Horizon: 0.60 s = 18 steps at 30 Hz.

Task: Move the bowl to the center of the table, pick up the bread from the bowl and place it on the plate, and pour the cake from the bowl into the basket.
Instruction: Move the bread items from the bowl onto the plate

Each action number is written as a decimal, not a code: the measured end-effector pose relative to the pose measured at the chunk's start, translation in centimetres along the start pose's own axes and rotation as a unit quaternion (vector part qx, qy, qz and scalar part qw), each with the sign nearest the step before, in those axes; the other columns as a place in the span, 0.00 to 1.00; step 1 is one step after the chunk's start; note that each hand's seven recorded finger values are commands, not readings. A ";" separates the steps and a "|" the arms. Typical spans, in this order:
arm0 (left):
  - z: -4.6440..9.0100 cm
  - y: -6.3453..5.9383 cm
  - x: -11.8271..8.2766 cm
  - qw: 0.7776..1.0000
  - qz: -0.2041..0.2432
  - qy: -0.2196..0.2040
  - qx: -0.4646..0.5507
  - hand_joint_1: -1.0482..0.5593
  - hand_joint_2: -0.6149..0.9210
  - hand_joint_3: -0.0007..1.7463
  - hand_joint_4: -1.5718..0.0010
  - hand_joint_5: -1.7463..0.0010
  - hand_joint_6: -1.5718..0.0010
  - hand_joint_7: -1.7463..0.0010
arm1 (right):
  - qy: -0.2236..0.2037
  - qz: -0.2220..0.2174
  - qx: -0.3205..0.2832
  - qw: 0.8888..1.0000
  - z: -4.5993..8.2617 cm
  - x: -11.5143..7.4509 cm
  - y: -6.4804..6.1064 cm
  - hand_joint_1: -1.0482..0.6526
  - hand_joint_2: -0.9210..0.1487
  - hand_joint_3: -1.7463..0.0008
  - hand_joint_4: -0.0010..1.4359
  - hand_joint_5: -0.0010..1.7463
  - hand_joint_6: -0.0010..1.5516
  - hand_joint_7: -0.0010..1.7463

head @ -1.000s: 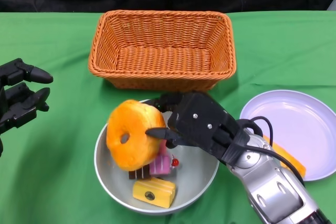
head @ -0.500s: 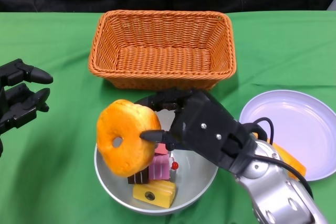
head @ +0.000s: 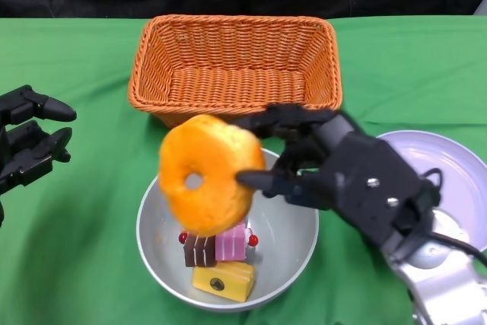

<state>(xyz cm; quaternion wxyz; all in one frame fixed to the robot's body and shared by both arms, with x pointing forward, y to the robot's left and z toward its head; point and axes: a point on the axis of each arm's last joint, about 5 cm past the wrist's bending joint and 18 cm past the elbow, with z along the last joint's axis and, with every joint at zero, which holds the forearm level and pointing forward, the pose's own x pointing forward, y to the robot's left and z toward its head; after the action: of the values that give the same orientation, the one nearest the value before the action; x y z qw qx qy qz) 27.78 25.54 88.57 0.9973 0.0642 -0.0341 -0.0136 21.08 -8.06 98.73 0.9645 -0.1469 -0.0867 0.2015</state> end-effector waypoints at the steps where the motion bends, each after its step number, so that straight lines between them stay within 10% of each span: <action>1: 0.0 0.0 0.0 1.000 0.000 0.000 0.000 0.66 1.00 0.23 0.58 0.07 0.58 0.31 | 0.001 -0.005 0.000 1.000 0.1 -0.2 -0.2 0.46 0.00 0.92 0.53 0.69 0.54 0.41; 18: -0.1 0.1 0.0 1.000 0.002 0.005 -0.002 0.65 1.00 0.23 0.58 0.07 0.57 0.31 | -0.007 -0.102 0.048 0.994 -0.5 -4.2 -3.6 0.46 0.00 0.93 0.55 0.76 0.47 0.56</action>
<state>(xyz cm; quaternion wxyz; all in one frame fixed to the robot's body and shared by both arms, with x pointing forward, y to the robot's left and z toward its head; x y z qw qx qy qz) 27.75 25.61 88.52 0.9976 0.0622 -0.0296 -0.0116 18.71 -13.08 98.92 0.9854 -0.0892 -0.0980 0.1066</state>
